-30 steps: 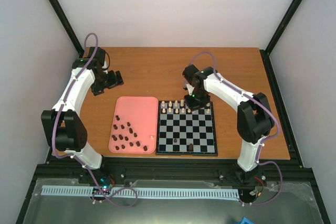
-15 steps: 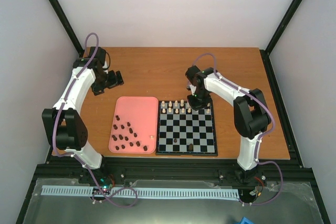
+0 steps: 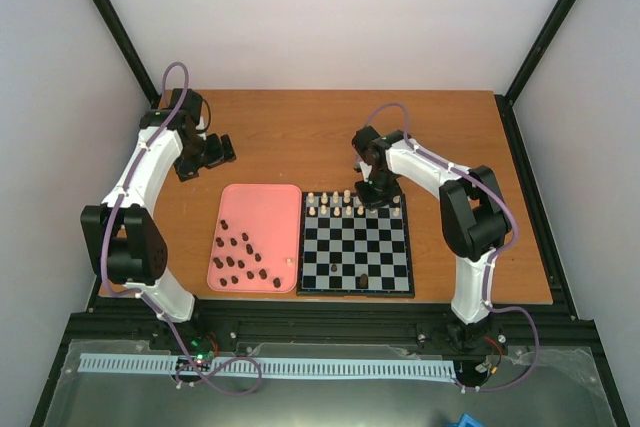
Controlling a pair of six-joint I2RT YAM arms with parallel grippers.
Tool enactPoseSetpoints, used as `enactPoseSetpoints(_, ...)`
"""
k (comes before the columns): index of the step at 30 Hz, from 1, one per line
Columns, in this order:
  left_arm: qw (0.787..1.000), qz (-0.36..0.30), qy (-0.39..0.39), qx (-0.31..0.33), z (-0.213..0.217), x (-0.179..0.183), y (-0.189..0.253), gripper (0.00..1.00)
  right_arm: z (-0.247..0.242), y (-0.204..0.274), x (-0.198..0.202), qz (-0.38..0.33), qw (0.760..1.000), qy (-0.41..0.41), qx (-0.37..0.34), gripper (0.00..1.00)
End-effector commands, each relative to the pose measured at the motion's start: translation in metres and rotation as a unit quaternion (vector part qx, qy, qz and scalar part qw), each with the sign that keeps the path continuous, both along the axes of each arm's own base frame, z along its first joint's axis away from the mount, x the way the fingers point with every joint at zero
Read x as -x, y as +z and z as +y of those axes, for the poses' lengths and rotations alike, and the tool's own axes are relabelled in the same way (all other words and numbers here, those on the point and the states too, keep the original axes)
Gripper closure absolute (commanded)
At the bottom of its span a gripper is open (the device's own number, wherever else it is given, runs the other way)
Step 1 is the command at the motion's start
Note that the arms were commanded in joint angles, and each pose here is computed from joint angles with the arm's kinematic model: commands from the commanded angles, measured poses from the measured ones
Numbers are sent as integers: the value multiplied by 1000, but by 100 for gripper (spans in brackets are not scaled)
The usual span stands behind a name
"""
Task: Set up the chess pieces on the board
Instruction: Place the chess piece on the chessboard.
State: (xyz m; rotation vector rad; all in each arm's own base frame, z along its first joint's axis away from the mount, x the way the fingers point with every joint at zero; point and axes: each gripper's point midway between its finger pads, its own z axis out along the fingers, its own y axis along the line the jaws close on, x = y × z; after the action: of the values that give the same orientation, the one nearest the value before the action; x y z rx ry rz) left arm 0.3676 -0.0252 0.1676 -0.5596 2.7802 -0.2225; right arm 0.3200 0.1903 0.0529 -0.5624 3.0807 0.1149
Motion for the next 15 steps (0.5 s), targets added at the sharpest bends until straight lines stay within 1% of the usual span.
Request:
enactPoseSetpoints(1,1000,-15,-3,-3,1,-8,9,0,0,-2,-6,-7,1000,-1,-3,94)
enactPoseSetpoints(9,1000,-15,-3,-5,1,-8,9,0,0,-10,-2,5,1000,-1,-4,94)
enactPoseSetpoints(15,1000,-14,-3,-5,1,-8,8,0,1,-13,-3,4,1000,-3,-6,88)
